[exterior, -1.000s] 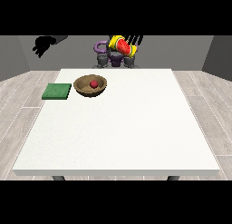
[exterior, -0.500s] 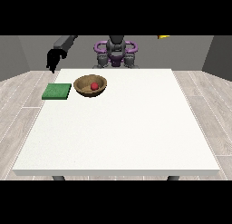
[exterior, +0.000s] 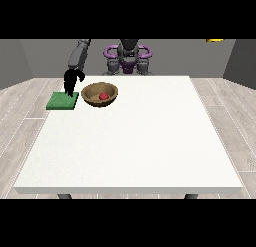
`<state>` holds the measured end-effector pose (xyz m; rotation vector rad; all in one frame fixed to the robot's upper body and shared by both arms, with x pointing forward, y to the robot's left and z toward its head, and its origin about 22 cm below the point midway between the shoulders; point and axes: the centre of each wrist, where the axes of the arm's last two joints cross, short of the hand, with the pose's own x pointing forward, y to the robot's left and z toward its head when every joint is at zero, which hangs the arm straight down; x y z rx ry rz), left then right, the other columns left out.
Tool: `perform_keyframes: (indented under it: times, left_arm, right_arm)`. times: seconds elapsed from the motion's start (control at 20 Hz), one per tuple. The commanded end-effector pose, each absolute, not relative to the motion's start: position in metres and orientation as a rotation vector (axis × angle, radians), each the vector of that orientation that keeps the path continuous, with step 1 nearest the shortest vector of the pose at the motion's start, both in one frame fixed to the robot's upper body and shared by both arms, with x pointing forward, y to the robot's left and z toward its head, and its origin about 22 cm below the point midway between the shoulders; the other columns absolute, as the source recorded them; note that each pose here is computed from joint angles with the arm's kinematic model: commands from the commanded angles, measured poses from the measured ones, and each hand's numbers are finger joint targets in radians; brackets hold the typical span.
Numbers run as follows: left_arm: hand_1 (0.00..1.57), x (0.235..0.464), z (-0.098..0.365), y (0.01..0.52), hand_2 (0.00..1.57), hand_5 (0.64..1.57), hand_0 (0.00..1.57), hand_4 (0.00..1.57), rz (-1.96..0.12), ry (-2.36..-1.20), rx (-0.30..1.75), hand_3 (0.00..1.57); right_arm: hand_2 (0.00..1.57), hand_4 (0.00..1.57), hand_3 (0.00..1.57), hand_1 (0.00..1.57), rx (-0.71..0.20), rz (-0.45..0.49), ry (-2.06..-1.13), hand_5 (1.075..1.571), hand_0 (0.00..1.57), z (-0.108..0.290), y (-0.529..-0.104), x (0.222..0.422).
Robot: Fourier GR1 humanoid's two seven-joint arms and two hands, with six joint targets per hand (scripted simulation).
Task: Pick the cup and pour the ball into the bowl, then pick the bowl and place it on the pad
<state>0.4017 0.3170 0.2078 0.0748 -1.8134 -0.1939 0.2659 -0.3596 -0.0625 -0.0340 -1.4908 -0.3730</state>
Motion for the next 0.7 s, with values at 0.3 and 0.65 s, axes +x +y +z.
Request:
perform_keyframes:
  times: [0.3, 0.65]
  left_arm:
    - [0.00, 0.379, 0.230, 0.342, 0.00, 1.536, 0.00, 1.01, -0.175, -1.858, 0.074, 0.00]
    - [0.00, 0.364, 0.245, 0.375, 0.00, 1.536, 0.00, 1.02, -0.150, -1.913, 0.074, 0.00]
  right_arm:
    - [0.00, 0.54, 0.00, 0.00, 0.005, -0.353, -1.521, 1.554, 0.00, -0.098, -0.328, 0.282]
    - [0.00, 0.48, 0.00, 0.00, -0.001, -0.348, -1.591, 1.548, 0.00, -0.088, -0.338, 0.297]
